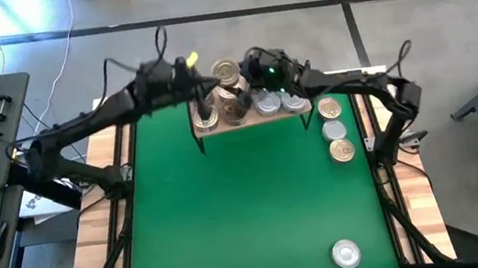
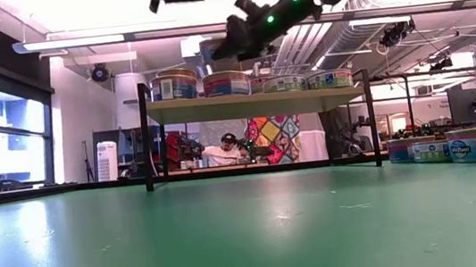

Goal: Stack canned seafood by type on shelf
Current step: Stack the blue tuna can on top of the other blue tuna can on the shelf

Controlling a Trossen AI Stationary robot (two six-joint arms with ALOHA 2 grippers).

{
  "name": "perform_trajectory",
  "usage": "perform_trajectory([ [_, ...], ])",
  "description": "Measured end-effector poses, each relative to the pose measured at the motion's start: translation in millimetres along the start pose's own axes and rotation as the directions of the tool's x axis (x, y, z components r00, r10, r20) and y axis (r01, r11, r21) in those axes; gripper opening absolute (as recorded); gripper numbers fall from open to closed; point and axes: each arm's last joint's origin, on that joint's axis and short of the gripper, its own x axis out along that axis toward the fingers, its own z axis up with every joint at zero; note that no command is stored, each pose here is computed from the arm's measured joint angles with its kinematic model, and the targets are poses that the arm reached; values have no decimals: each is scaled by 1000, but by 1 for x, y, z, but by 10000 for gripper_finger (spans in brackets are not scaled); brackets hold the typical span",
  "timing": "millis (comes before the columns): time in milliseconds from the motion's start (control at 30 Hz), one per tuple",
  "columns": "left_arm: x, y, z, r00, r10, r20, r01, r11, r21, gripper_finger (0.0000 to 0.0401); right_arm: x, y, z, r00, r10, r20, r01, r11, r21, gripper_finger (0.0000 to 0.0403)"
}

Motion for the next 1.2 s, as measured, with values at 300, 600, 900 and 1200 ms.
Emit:
perform_trajectory([
  [300, 47, 46, -35, 993, -45, -108, 35, 995, -93, 0, 26, -9, -8, 991, 28, -128, -28, 1000, 3, 341],
  [600, 73, 58, -59, 981, -29, -191, 7, 993, -117, 0, 27, -8, -14, 983, 33, -182, -32, 999, 4, 341],
  [900, 89, 59, -74, 970, -73, -233, 36, 987, -156, 0, 25, -8, -19, 972, 38, -231, -40, 999, -4, 344],
  [1200, 88, 59, -75, 967, -91, -238, 52, 985, -167, 0, 22, -8, -13, 959, 74, -274, -81, 997, -15, 392],
])
